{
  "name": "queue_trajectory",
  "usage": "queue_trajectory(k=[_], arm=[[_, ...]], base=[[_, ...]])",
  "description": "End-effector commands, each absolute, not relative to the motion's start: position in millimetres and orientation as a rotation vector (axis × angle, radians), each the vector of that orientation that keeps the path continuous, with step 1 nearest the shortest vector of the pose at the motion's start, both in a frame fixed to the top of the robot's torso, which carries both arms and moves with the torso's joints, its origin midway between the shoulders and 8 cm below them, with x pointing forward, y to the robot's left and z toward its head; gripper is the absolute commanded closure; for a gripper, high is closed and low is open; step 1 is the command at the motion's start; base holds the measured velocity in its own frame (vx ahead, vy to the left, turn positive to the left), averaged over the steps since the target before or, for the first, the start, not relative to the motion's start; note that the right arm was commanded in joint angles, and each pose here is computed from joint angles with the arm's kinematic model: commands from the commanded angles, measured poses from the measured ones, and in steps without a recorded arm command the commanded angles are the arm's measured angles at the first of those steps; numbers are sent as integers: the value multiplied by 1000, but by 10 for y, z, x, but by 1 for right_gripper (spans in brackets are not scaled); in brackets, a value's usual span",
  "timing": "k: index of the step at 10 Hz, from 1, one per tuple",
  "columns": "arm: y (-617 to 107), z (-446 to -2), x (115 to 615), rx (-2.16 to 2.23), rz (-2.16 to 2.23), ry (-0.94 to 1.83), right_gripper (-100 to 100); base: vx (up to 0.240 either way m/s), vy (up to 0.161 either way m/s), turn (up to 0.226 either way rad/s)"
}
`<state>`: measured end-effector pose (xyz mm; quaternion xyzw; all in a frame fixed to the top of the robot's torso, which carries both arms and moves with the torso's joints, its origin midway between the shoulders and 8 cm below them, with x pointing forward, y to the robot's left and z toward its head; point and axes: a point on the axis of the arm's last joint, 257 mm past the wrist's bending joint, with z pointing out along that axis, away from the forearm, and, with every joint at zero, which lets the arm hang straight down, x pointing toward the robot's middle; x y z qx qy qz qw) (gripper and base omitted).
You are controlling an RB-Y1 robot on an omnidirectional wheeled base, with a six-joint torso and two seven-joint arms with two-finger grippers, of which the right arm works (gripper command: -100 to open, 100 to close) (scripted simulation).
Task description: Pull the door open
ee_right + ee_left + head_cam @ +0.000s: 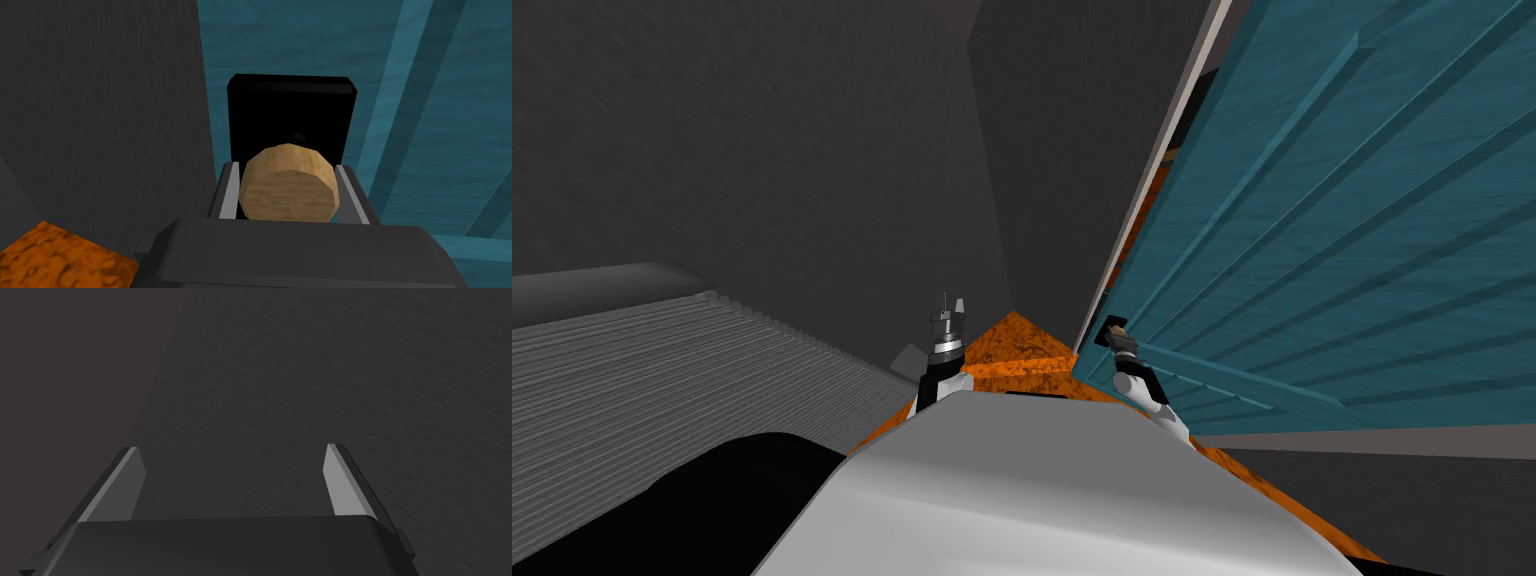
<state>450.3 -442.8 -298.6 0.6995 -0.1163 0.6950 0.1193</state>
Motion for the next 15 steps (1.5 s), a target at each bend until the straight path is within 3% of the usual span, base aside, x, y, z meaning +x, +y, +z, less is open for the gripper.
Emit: queue_trajectory(k=[1, 15], arm=[[-4389, -2980, 4495, 2053, 2045, -326, 100], [-4150, -3008, 4317, 2130, 2108, -205, 100]], base=[[-229, -36, 139], [-222, -39, 118]])
